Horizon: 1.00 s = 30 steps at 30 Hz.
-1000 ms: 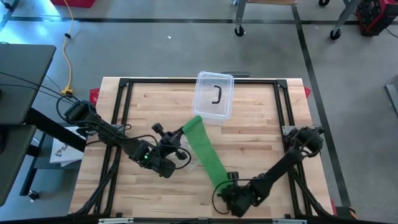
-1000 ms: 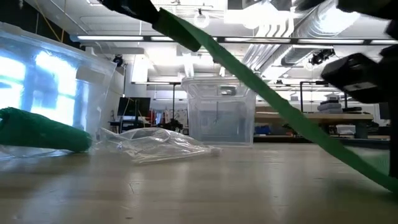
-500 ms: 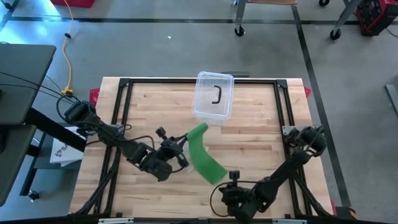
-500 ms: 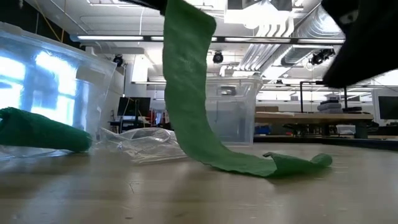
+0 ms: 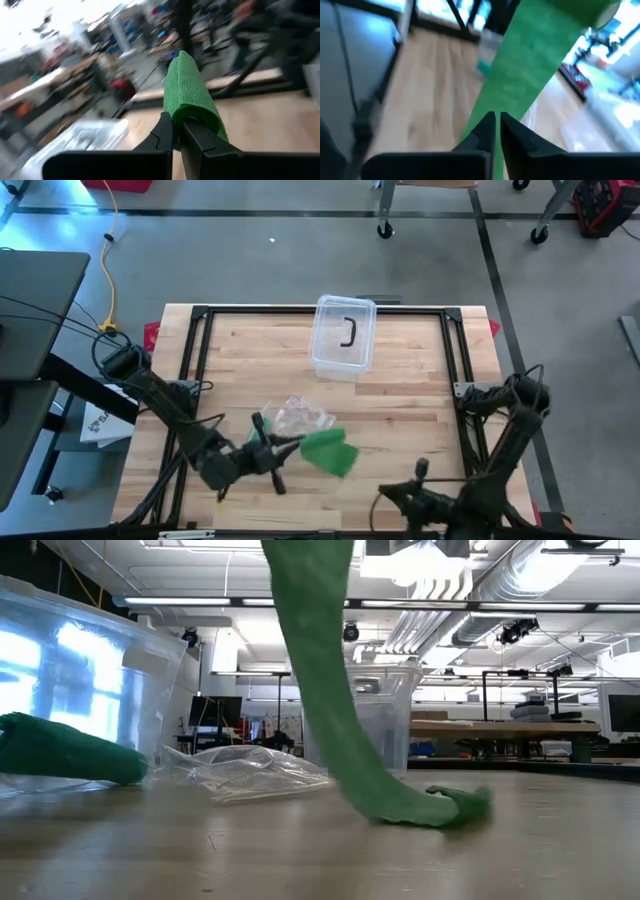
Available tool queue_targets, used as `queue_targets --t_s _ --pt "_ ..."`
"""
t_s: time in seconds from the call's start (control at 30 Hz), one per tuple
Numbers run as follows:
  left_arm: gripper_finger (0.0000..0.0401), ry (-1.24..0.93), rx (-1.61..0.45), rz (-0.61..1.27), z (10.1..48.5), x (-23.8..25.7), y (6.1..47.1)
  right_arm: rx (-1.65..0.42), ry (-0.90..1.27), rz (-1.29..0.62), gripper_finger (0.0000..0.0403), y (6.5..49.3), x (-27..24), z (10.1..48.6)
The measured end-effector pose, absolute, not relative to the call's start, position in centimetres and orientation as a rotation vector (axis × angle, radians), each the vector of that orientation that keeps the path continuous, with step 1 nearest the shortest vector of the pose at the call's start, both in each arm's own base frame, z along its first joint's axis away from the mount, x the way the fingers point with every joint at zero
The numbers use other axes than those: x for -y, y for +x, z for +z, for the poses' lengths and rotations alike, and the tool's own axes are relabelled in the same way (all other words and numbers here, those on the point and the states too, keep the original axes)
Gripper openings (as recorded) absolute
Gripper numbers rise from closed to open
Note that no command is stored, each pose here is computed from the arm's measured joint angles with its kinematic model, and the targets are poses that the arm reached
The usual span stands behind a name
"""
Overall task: Roll bandage
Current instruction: Roll the green bandage
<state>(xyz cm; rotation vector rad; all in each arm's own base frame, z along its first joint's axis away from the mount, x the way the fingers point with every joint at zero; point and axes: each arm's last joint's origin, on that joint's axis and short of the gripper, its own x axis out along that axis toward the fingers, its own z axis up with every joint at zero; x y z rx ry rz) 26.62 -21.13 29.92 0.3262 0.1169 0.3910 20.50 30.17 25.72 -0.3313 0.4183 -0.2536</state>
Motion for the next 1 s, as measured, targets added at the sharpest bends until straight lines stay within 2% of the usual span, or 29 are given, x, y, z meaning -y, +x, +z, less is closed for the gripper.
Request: queue_targets --t_s 0.2,0.33,0.43,0.57,0.67,0.73,0.87,1.0 --pt "0.0005 0.351 0.04 0.277 32.3 22.2 25.9 -0.334 -0.324 -0.238 0.0092 22.4 -29.6 28.7" --pt "0.0005 0.369 0.079 0.254 32.8 22.3 25.9 -0.362 -0.413 -0.284 0.0152 24.5 -27.9 28.6" --pt "0.0005 0.373 0.076 0.251 32.7 22.3 25.9 -0.383 -0.396 -0.297 0.0177 26.1 -26.7 27.7" --pt "0.0005 0.379 0.071 0.247 32.7 22.4 25.9 -0.328 -0.319 -0.128 0.0185 27.9 -26.5 26.3" --pt "0.0005 0.388 0.062 0.245 32.5 22.4 25.9 -0.184 -0.264 0.046 0.0186 28.8 -26.5 26.2" --pt "0.0005 0.384 0.054 0.242 32.4 22.5 25.9 -0.087 -0.227 0.095 0.0186 29.0 -26.3 26.5" --pt "0.0005 0.374 0.035 0.237 32.1 22.5 25.9 -0.013 -0.212 0.086 0.0186 29.1 -26.0 26.9" --pt "0.0005 0.358 0.024 0.233 31.7 22.6 26.0 -0.005 -0.139 -0.048 0.0185 29.3 -25.8 27.7"
